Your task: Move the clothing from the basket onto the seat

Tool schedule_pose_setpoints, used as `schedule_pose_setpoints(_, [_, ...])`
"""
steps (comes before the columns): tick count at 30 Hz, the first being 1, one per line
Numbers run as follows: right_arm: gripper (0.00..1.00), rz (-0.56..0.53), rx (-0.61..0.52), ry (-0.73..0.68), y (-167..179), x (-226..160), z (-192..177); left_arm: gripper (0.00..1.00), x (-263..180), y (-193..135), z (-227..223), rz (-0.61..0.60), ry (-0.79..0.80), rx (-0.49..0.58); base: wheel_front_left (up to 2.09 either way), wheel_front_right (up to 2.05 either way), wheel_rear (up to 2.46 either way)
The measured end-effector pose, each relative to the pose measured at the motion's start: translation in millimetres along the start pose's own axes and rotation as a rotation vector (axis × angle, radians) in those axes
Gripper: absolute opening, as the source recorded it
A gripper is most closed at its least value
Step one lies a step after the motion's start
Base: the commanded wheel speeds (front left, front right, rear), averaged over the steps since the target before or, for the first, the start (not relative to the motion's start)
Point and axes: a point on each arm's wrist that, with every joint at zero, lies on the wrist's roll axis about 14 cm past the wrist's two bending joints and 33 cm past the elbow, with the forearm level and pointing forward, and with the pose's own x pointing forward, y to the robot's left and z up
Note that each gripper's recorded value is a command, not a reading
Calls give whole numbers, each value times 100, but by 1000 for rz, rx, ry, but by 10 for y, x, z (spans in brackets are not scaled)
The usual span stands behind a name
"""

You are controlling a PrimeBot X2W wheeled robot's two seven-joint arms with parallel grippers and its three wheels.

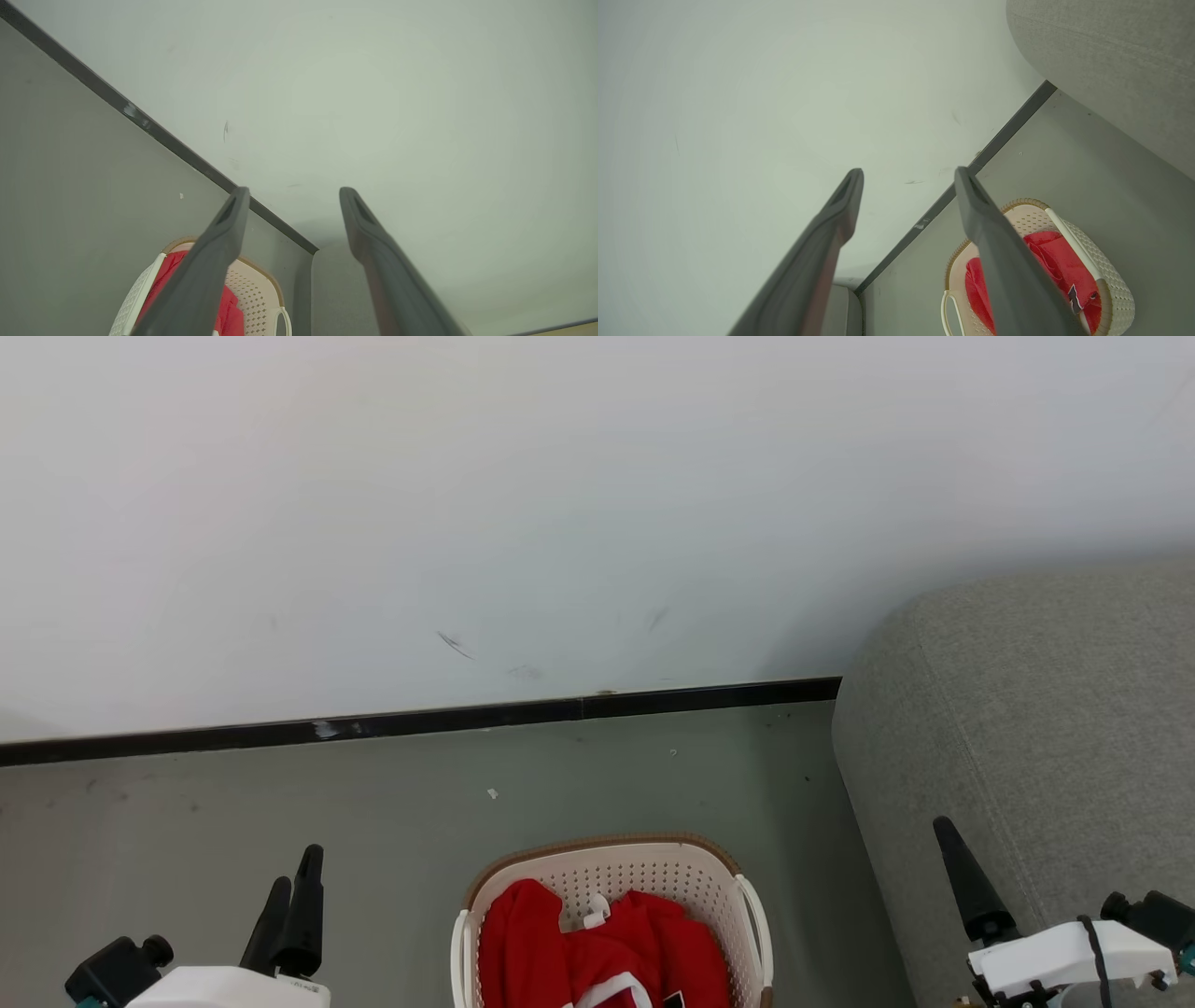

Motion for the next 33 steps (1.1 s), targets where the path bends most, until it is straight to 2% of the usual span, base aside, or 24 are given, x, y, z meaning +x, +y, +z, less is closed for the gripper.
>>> schedule_pose_setpoints(9, [100, 37, -178, 0, 98, -9, -26, 100, -9, -107, 23, -26, -12, 222, 0, 0, 0])
schedule_pose_setpoints(26, [100, 97, -501, -29, 230, -70, -7, 100, -39, -305, -17, -68, -56, 560, 0, 0, 0])
schedule_pose_setpoints(33, [100, 121, -584, -46, 292, -71, 8, 100, -51, -360, -24, -84, -84, 682, 0, 0, 0])
